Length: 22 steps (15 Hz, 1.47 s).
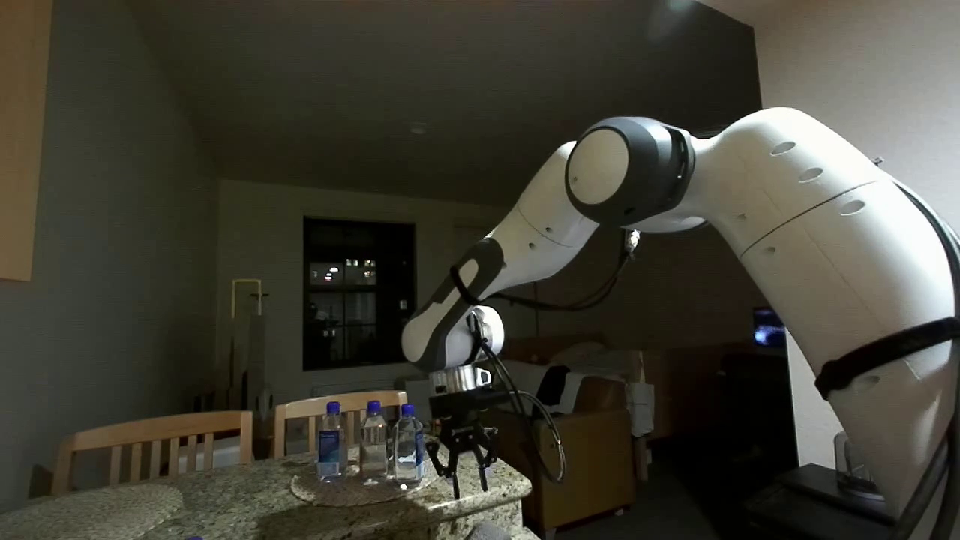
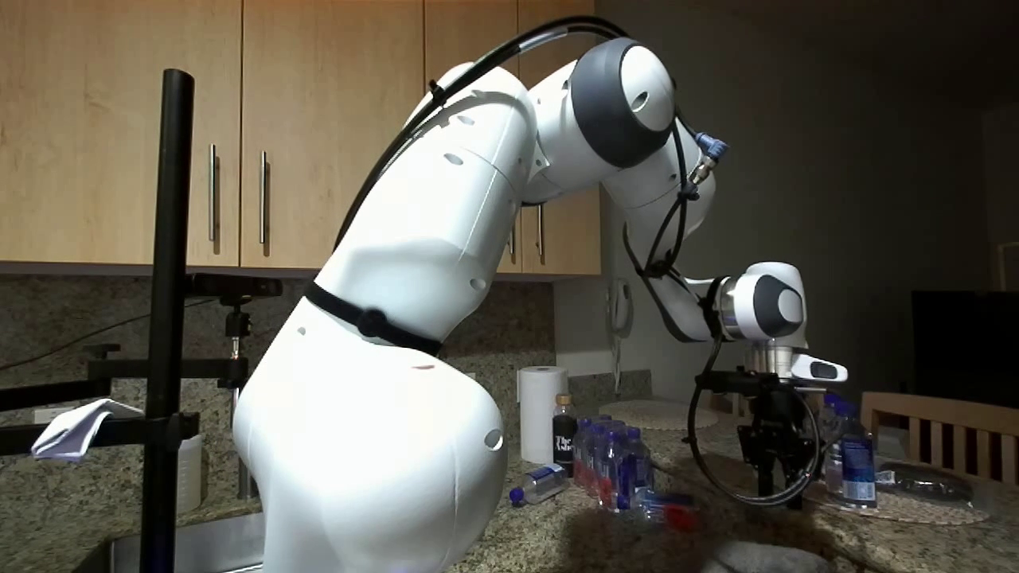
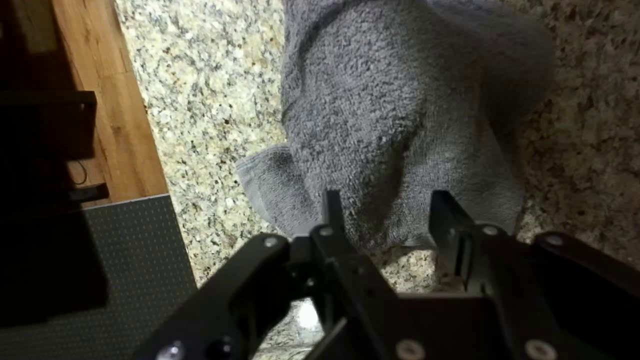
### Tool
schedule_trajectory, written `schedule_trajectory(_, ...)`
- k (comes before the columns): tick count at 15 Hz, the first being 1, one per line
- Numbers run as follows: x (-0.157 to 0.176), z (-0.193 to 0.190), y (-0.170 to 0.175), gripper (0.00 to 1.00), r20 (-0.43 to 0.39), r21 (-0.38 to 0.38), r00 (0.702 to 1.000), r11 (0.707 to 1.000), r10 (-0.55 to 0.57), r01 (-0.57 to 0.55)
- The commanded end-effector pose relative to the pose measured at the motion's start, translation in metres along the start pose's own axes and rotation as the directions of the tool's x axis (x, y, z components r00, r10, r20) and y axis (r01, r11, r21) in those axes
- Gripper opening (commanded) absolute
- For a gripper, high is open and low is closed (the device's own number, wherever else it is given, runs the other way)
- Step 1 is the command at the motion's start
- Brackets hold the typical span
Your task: Put the black towel on the black can
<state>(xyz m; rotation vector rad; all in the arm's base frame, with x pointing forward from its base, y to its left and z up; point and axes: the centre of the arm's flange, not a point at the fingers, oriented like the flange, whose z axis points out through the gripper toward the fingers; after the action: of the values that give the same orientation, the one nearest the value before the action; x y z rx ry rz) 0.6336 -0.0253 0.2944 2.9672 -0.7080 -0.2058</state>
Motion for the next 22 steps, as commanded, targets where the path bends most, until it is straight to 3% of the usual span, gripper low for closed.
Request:
schedule_trajectory(1, 0.004, -0.001, 0.004, 0.82, -0.013, -0.007, 0.999, 0.999, 0.051, -0.051)
schedule_trajectory(5, 0.0, -0.006, 0.003, 1.0, -0.019, -0.007, 0.998, 0.999, 0.053, -0.053)
schedule_trajectory(17, -0.046, -0.059, 0.006, 1.0, -0.079, 0.012, 0.997, 1.0, -0.024, 0.025)
schedule_trajectory(22, -0.081, -0.093, -0.007, 1.0, -0.103, 0.022, 0.977, 0.981, -0.188, 0.191)
